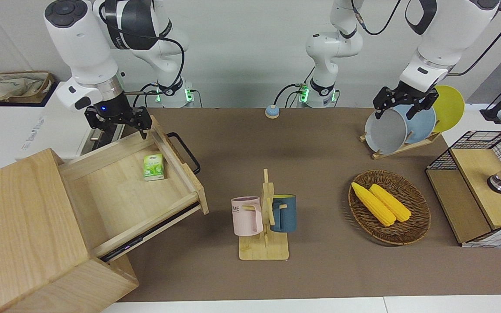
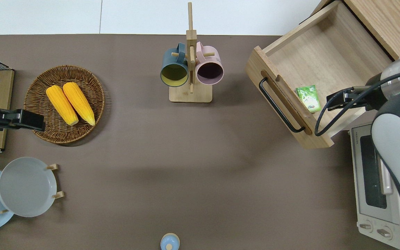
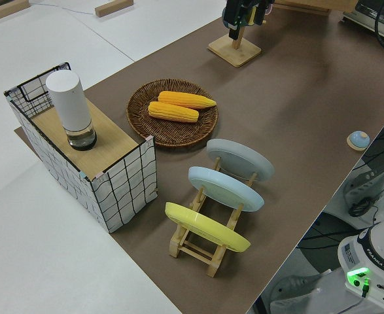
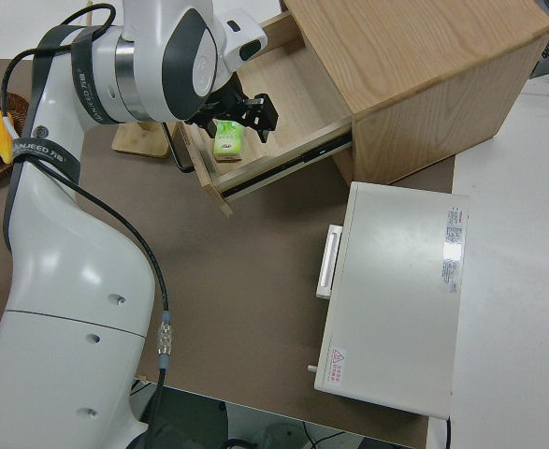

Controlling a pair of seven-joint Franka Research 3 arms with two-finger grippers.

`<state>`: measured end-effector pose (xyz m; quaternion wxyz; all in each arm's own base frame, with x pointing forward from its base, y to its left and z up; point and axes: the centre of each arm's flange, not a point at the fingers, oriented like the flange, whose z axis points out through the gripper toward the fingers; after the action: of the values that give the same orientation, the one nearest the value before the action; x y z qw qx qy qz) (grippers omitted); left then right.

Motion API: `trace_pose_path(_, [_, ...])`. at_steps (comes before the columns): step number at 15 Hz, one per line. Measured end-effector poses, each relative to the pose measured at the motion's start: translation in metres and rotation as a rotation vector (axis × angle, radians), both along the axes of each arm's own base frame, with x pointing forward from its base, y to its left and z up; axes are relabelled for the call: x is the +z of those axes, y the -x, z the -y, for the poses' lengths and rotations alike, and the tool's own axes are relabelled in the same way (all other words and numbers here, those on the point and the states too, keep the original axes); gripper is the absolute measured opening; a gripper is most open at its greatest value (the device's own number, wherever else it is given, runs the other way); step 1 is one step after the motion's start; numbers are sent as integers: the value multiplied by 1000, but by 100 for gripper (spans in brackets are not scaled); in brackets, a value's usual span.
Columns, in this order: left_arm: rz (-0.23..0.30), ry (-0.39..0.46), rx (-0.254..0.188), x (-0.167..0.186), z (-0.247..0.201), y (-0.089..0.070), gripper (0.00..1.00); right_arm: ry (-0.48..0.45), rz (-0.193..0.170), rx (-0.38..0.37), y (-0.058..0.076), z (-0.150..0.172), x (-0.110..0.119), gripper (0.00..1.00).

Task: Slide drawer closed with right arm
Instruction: 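Move the right gripper toward the front edge of the open wooden drawer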

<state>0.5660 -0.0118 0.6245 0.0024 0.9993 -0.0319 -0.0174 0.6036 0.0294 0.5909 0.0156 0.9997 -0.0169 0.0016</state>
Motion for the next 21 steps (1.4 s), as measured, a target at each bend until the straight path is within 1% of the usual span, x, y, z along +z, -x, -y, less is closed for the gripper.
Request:
trace_pose_path(8, [0,0,0,0,0,0,100,-1,3,1,0,-1,2,99])
trace_pose_path(12, [0,0,0,0,0,0,100,0,6,-1,0,1,3,97])
trace_pose_path(13, [0,0,0,0,0,0,100,-1,10,-2,0,1,5,92])
trace_pose_path(14, [0,0,0,0,0,0,100,-1,11,-2,1,2,8,79])
trace_pose_path(15, [0,0,0,0,0,0,100,-1,11,-2,1,2,10,70])
trace_pose_path(18, [0,0,0,0,0,0,100,-1,10,-2,2,2,12,39])
trace_pose_path(20, [0,0,0,0,0,0,100,-1,9,-1,2,1,12,15])
trace_pose_path(21, [0,0,0,0,0,0,100,-2,8,-1,2,1,12,7])
